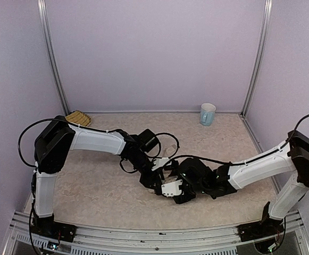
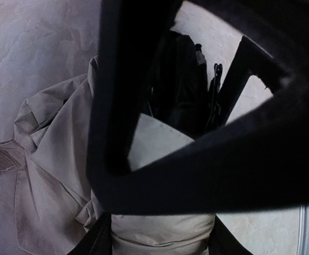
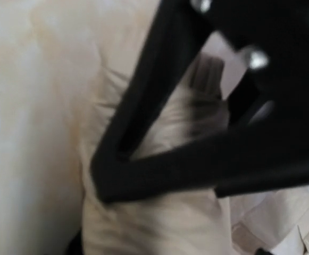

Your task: Put away the umbrella

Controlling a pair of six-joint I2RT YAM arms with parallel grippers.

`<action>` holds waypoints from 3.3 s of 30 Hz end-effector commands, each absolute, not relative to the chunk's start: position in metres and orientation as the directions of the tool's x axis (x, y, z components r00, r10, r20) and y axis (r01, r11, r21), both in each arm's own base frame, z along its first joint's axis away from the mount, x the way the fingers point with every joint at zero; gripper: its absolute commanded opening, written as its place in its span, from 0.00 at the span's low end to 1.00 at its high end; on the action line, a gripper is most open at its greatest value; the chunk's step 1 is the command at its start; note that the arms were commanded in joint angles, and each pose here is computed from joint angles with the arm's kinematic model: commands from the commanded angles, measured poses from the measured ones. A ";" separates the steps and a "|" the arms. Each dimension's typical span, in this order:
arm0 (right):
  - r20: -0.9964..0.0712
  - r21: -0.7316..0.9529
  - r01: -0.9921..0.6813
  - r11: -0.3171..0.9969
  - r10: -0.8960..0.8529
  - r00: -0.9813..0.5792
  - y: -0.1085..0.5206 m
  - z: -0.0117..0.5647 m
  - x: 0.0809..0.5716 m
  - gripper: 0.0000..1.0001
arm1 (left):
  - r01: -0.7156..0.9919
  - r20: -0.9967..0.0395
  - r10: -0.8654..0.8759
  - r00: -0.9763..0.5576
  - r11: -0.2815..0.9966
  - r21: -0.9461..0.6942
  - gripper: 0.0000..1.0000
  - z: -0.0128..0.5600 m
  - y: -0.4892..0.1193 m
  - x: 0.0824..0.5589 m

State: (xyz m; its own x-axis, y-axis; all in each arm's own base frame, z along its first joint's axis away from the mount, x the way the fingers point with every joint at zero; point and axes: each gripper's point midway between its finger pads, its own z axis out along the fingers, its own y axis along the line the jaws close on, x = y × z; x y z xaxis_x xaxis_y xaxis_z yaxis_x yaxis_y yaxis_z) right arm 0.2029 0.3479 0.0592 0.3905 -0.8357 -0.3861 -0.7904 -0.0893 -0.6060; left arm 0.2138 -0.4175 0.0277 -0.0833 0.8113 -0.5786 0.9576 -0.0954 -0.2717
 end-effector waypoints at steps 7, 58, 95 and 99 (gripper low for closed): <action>-0.173 -0.598 -0.783 -0.172 -0.926 0.336 0.330 0.019 0.225 0.48 | 0.838 -0.177 0.970 -0.164 0.043 -0.544 0.35 -0.049 -0.333 0.146; -0.295 0.445 -0.895 -0.039 -0.950 -0.105 0.318 -0.033 0.129 0.05 | 0.809 -0.577 0.685 0.445 -0.030 0.588 0.80 0.081 -0.364 0.157; -0.646 0.151 -0.968 0.200 -0.722 -0.249 0.331 0.105 0.214 0.66 | 0.882 -0.191 0.926 0.325 -0.224 0.414 0.00 -0.061 -0.331 0.152; -0.696 0.147 -0.950 0.274 -0.654 -0.296 0.309 0.126 0.229 0.68 | 0.872 -0.193 0.926 0.326 -0.215 0.440 0.00 -0.059 -0.332 0.155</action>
